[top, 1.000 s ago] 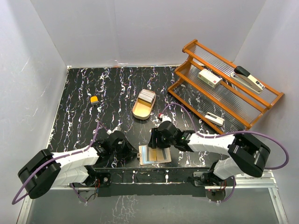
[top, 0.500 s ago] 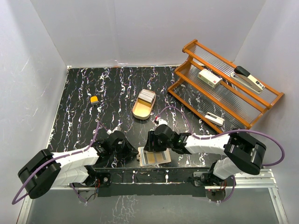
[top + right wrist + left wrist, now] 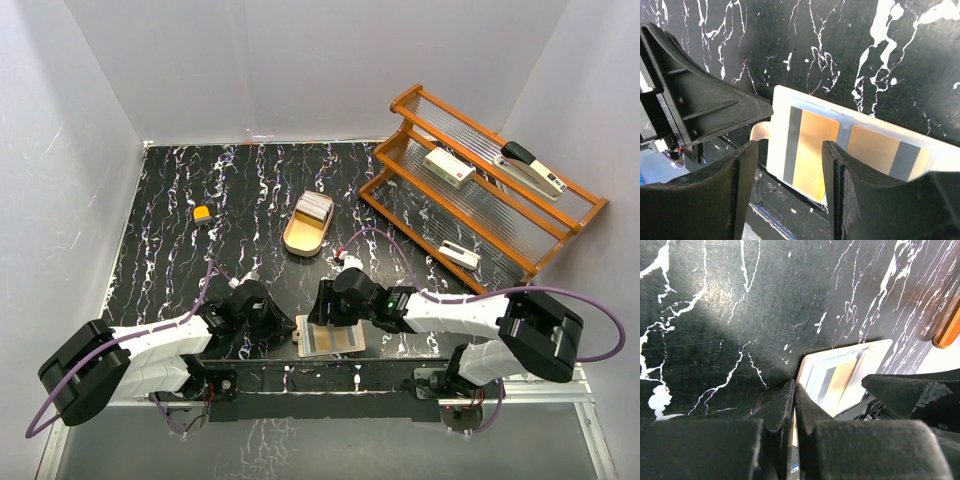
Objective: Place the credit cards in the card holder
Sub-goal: Insert the credit card into the card holder.
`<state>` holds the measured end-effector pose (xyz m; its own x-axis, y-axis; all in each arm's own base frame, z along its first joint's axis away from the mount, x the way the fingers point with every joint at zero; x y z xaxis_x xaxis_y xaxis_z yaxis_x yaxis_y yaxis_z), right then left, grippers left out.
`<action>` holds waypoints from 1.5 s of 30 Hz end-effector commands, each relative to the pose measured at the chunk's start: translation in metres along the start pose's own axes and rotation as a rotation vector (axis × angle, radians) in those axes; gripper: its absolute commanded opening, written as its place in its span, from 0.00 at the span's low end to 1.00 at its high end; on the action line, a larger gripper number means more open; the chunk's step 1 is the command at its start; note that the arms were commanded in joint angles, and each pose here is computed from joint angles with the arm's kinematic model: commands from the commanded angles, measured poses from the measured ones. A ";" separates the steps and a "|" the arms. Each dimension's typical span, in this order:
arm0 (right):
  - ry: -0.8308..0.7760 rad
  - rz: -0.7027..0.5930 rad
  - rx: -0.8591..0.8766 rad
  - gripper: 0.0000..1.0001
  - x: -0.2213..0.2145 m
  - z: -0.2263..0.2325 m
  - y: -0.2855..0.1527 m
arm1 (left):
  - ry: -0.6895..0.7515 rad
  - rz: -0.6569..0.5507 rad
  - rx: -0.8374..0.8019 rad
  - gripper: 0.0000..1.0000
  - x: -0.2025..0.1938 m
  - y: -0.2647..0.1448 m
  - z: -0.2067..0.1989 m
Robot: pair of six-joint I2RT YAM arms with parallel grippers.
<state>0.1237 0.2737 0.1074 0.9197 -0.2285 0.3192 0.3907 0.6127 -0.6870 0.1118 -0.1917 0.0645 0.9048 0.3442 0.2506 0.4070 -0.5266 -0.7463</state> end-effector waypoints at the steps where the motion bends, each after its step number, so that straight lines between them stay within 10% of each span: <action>1: 0.027 0.002 0.013 0.51 -0.007 0.005 0.001 | 0.010 0.015 0.063 0.00 -0.006 0.001 0.015; 32: 0.015 -0.003 -0.032 0.53 -0.010 0.005 0.006 | 0.006 0.017 0.073 0.00 -0.007 0.001 0.016; 45: 0.003 0.012 0.032 0.33 -0.009 0.018 0.010 | 0.003 0.010 0.085 0.00 -0.005 0.001 0.016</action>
<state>0.1117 0.2740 0.0886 0.9329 -0.2041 0.2968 0.3601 0.5517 -0.7523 0.1118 -0.1917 0.0644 0.9044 0.3469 0.2483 0.4068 -0.5257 -0.7471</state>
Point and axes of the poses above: each gripper's point midway between its finger pads, its own y axis out along the fingers, its own z axis along the line the jaws close on, x = y × z, the point moved 7 cm from there along -y, back along the fingers, and after that the axes turned 12 degrees about y, right-handed, at the moved point
